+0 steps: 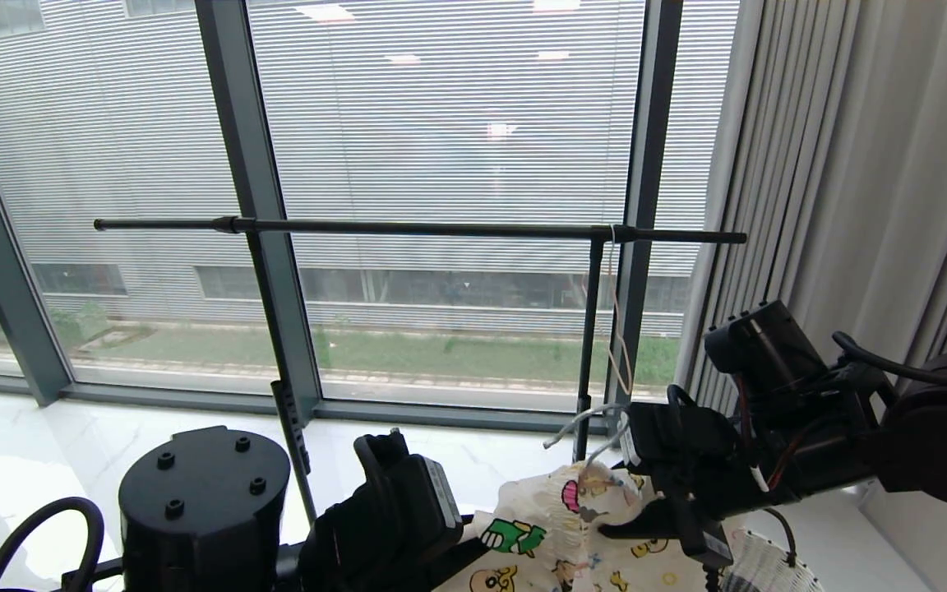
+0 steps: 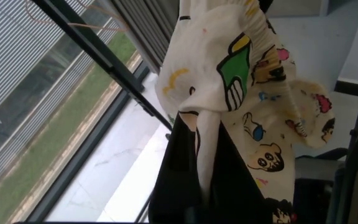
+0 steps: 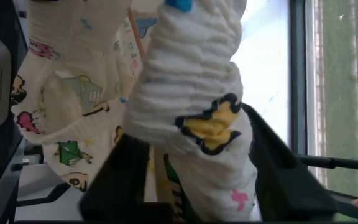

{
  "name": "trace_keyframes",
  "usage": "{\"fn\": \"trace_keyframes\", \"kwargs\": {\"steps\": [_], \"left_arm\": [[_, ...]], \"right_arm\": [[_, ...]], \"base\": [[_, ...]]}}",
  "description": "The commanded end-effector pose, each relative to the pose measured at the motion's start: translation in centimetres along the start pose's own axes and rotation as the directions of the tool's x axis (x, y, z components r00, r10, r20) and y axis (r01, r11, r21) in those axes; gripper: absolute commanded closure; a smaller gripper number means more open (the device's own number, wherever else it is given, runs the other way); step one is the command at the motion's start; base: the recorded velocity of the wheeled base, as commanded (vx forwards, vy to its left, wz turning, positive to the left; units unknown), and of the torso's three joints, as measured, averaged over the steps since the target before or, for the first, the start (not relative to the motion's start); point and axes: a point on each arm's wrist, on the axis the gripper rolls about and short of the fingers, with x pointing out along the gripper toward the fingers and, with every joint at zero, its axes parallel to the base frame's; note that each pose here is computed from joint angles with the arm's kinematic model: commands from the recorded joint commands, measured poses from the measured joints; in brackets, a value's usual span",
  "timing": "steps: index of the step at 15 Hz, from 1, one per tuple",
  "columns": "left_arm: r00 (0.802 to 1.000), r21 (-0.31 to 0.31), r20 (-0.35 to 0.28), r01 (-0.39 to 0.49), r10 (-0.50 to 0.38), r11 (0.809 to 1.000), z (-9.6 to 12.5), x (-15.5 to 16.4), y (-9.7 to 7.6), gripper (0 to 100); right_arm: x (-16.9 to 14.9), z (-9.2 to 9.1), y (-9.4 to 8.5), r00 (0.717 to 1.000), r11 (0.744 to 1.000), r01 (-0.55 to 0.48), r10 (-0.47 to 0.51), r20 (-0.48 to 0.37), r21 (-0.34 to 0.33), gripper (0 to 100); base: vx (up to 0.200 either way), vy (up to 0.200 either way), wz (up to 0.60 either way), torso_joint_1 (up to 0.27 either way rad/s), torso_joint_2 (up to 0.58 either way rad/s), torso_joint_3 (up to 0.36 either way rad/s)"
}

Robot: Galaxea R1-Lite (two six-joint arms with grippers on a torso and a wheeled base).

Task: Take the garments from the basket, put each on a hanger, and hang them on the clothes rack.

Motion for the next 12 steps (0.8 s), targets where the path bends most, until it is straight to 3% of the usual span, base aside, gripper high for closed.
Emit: {"fn": "trace_keyframes", "kwargs": {"steps": [1,6,7,12], "left_arm": [[1.0,0.003,0.005,0.005,-0.005,1.0,0.0,-0.1,-0.1,100],[1.0,0.005,-0.003,-0.009,0.009,1.0,0.0,-0.3,-0.3,100],[1.0,0.004,-0.014,-0.028,0.028,1.0,-0.1,-0.3,-0.3,0],[0.998,0.0,-0.036,-0.057,0.057,0.998,-0.6,-1.1,-0.5,0]], "right_arm": [[0.0,0.1,-0.1,1.0,1.0,0.003,-0.003,0.003,0.0,100],[-0.2,0.4,-0.4,1.0,1.0,0.021,-0.02,0.021,-0.015,100],[-0.3,0.5,-0.5,0.999,0.999,0.03,-0.03,0.029,-0.02,100],[-0.8,0.7,-1.9,0.987,0.989,0.133,-0.126,0.102,-0.07,100]], "base": [[0.0,0.0,0.0,0.0,0.0,0.0],[0.0,0.0,0.0,0.0,0.0,0.0],[0.0,0.0,0.0,0.0,0.0,0.0],[0.0,0.0,0.0,0.0,0.0,0.0]]}}
